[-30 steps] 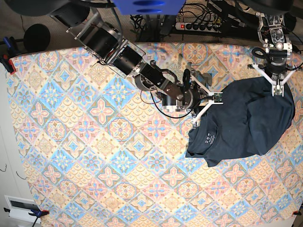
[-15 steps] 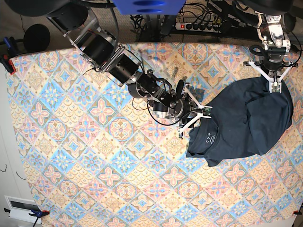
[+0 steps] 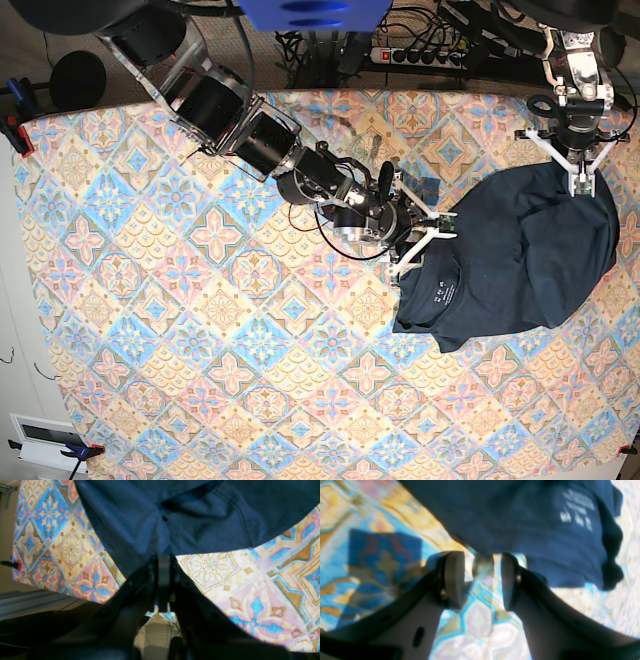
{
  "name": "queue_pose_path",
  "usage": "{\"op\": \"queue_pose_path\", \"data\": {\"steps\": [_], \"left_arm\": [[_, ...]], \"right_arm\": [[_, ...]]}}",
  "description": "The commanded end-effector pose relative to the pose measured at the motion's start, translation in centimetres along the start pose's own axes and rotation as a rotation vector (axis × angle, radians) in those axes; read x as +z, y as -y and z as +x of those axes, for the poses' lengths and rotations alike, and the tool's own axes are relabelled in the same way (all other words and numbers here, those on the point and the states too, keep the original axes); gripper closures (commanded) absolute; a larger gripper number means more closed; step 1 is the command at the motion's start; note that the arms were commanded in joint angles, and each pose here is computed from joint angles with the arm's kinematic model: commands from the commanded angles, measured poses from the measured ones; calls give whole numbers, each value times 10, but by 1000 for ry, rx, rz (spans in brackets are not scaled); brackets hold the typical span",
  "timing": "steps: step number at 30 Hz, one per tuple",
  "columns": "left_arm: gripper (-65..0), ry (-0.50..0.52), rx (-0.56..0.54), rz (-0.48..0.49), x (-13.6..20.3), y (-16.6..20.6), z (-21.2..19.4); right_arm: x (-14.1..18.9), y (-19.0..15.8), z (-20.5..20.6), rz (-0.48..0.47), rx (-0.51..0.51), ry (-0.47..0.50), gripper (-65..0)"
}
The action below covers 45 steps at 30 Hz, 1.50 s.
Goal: Layout the t-shirt on the table in an organized manner, then fold the t-shirt properly
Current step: 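Grasp the shirt near its collar label with the right gripper, then lower the left gripper onto the shirt beside the right gripper and pinch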
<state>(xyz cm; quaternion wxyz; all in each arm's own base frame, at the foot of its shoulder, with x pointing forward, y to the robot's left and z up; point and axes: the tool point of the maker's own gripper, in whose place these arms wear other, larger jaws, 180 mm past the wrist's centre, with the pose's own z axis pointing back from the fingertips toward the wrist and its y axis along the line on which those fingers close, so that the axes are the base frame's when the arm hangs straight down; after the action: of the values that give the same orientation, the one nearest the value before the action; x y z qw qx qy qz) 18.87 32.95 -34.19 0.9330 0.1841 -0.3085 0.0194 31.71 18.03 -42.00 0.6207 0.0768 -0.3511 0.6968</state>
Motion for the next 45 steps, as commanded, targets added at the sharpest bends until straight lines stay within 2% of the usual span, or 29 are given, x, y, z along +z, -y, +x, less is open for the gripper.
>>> {"op": "queue_pose_path", "data": {"steps": [1,10,13,17,24,28,30,32,36,38,41,43,45], "left_arm": [[0,39,-14,18,3,-6,11],[0,39,-14,18,3,-6,11],[0,39,-13,17,3,-6,11],[0,39,-12,18,4,-6,11],[0,46,-13,18,4,-6,12],[0,95,-40,22,13,-6,17],[0,113,-45,56,17,-18,16],[-42,113,-61,126,21,-42,17],[-171,119,-53,234,30,-82,20],[-175,128,-40,272,35,-98,23],[-181,136,-40,273,36,-98,25],[-181,133,-42,259,35,-94,24],[-181,136,-36,197,30,-76,23]], "right_arm": [[2,6,15,-6,25,29,-237],[3,14,16,-16,47,24,-224],[3,14,16,-16,47,24,-153],[4,16,23,-21,45,58,0],[10,19,38,-36,52,100,-8],[18,25,50,-62,70,109,-7],[24,29,60,-80,82,124,-7],[28,31,67,-89,88,141,-7],[27,21,69,-76,77,153,-7],[27,19,70,-73,74,157,-7],[27,19,69,-73,74,155,-7],[27,16,69,-69,70,157,-7],[26,14,69,-64,67,156,-7]]}}
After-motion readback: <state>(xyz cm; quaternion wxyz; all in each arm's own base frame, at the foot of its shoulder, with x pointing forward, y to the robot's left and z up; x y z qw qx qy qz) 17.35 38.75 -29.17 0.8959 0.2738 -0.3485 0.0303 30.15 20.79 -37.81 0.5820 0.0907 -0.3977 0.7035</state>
